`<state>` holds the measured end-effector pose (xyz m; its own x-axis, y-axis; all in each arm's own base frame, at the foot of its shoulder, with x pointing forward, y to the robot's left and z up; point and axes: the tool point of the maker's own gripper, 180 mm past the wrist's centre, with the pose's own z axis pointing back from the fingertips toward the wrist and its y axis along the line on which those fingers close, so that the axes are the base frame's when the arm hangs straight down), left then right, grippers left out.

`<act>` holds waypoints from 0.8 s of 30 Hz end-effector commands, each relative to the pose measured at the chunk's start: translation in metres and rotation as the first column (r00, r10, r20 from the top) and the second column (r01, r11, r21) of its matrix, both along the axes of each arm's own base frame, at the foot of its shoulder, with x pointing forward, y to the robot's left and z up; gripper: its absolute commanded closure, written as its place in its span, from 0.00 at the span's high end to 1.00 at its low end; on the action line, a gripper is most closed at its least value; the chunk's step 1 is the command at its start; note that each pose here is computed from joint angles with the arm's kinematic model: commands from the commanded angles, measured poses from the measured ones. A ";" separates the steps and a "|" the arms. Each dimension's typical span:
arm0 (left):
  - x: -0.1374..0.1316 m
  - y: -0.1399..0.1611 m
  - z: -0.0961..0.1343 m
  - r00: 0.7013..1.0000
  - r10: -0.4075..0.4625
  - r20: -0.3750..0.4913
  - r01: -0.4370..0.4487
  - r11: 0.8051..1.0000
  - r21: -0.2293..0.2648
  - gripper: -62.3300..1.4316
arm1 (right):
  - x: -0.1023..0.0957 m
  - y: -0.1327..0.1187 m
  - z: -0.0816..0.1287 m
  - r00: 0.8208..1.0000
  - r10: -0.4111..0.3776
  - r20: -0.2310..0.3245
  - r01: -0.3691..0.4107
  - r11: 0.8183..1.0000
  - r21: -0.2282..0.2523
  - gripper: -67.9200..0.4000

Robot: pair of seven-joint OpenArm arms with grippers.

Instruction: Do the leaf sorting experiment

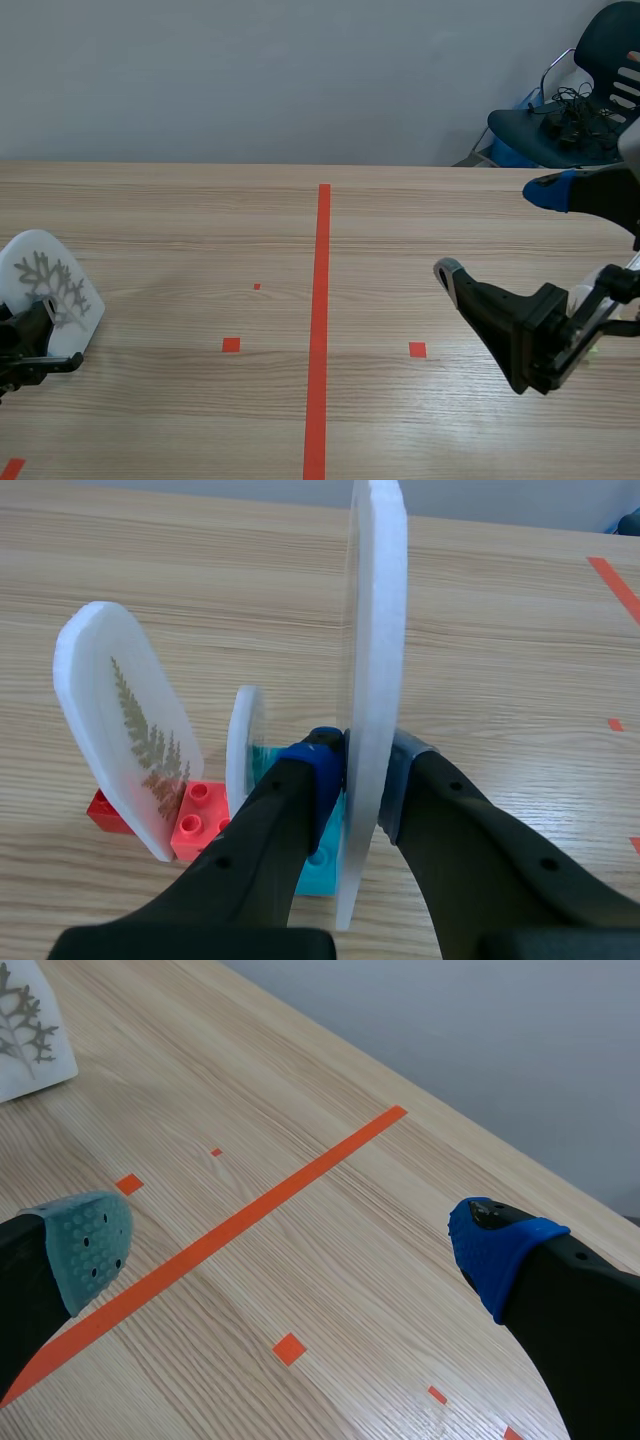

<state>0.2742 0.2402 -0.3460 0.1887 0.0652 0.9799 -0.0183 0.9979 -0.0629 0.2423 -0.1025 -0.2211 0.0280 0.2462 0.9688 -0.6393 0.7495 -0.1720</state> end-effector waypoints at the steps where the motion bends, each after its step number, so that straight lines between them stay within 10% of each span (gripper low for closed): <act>1: 0.005 0.004 0.014 0.999 -0.002 0.040 0.002 1.000 0.017 0.22 | 0.003 0.000 0.006 1.000 -0.005 0.021 0.005 1.000 0.017 1.00; 9: 0.008 0.004 0.027 0.997 -0.050 0.061 0.048 0.998 0.047 0.52 | 0.003 0.000 0.006 1.000 -0.005 0.021 0.005 1.000 0.017 1.00; 15: 0.007 -0.020 0.103 0.958 -0.191 0.214 0.169 0.979 0.117 0.66 | 0.003 0.000 0.006 1.000 -0.005 0.021 0.004 1.000 0.017 1.00; 20: -0.010 -0.069 0.167 0.860 -0.398 0.321 0.366 0.917 0.156 0.95 | 0.003 -0.001 0.006 1.000 -0.005 0.021 0.005 1.000 0.017 1.00; 24: -0.036 -0.117 0.190 0.752 -0.569 0.334 0.560 0.818 0.131 1.00 | 0.004 -0.001 0.006 1.000 -0.005 0.022 0.005 1.000 0.016 1.00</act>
<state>0.2390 0.1219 -0.1493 -0.1899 0.0189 0.9816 0.5704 0.8159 0.0947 0.2423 -0.1025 -0.2211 0.0280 0.2462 0.9688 -0.6393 0.7495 -0.1720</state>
